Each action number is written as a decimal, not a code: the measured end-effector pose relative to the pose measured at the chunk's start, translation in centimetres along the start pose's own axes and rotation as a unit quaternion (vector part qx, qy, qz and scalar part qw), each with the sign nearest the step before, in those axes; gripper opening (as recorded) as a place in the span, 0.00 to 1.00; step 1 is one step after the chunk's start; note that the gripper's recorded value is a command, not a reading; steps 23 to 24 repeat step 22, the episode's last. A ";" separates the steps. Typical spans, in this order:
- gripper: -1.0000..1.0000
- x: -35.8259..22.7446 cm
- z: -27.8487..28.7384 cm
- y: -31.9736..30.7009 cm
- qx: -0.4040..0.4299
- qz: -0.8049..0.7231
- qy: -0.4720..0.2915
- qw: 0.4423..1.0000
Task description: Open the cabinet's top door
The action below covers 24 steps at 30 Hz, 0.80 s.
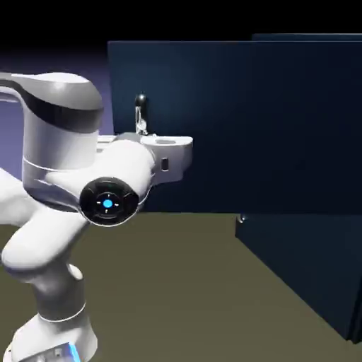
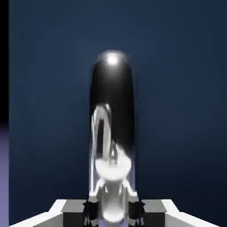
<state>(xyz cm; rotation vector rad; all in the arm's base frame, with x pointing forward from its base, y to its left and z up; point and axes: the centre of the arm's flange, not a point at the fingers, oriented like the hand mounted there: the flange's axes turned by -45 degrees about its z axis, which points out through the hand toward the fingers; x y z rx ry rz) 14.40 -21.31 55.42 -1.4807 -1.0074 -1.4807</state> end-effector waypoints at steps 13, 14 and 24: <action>0.00 0.0 -10.6 4.4 0.109 0.000 0.000 0.994; 0.00 0.0 -11.0 4.7 0.115 0.000 0.000 0.993; 0.00 0.0 -13.9 6.4 0.147 0.000 0.000 0.989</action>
